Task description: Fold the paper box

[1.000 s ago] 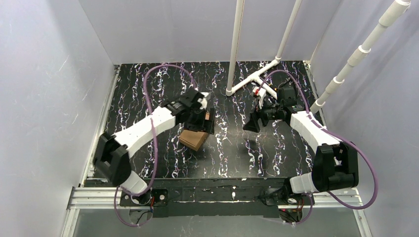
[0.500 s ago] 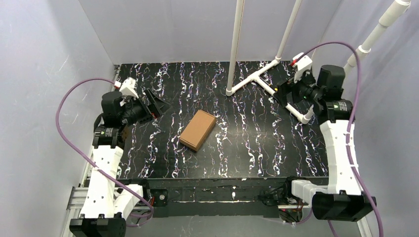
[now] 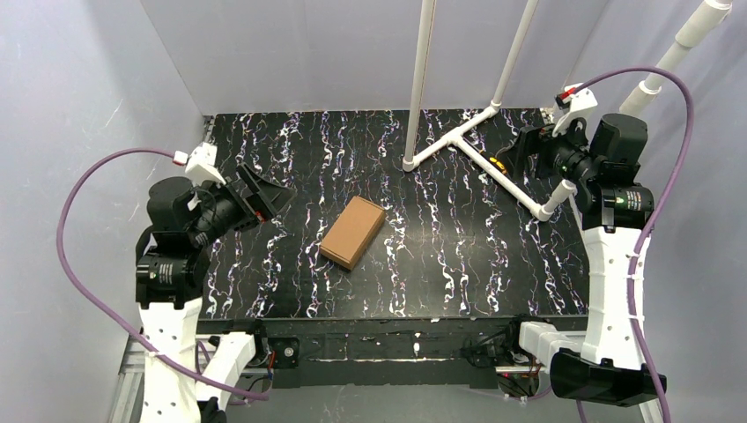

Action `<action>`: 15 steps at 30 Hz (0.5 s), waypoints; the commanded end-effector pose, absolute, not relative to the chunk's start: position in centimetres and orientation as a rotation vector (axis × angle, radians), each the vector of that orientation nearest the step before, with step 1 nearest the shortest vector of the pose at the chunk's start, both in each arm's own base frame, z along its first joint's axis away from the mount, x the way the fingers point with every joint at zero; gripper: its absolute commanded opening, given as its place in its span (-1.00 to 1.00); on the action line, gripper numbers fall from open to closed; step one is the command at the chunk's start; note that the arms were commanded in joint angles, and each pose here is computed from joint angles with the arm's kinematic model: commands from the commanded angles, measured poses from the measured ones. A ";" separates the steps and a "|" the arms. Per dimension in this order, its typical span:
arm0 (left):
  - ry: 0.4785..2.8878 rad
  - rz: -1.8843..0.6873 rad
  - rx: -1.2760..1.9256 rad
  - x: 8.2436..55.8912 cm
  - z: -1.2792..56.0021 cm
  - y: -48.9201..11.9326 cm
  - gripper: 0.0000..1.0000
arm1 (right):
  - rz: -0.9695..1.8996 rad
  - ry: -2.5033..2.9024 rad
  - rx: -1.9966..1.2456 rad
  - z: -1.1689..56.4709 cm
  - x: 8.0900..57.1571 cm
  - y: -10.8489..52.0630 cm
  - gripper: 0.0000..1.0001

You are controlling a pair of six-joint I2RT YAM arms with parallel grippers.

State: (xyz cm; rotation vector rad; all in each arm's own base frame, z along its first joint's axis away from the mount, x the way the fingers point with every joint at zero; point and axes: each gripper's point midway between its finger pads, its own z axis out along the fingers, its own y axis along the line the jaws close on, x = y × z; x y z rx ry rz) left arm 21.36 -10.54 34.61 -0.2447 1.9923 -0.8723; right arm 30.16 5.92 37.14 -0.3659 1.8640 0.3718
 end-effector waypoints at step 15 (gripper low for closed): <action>2.007 -0.934 -0.174 19.0 36.3 -11.6 0.97 | 0.468 1.801 -0.244 39.6 28.4 5.2 0.97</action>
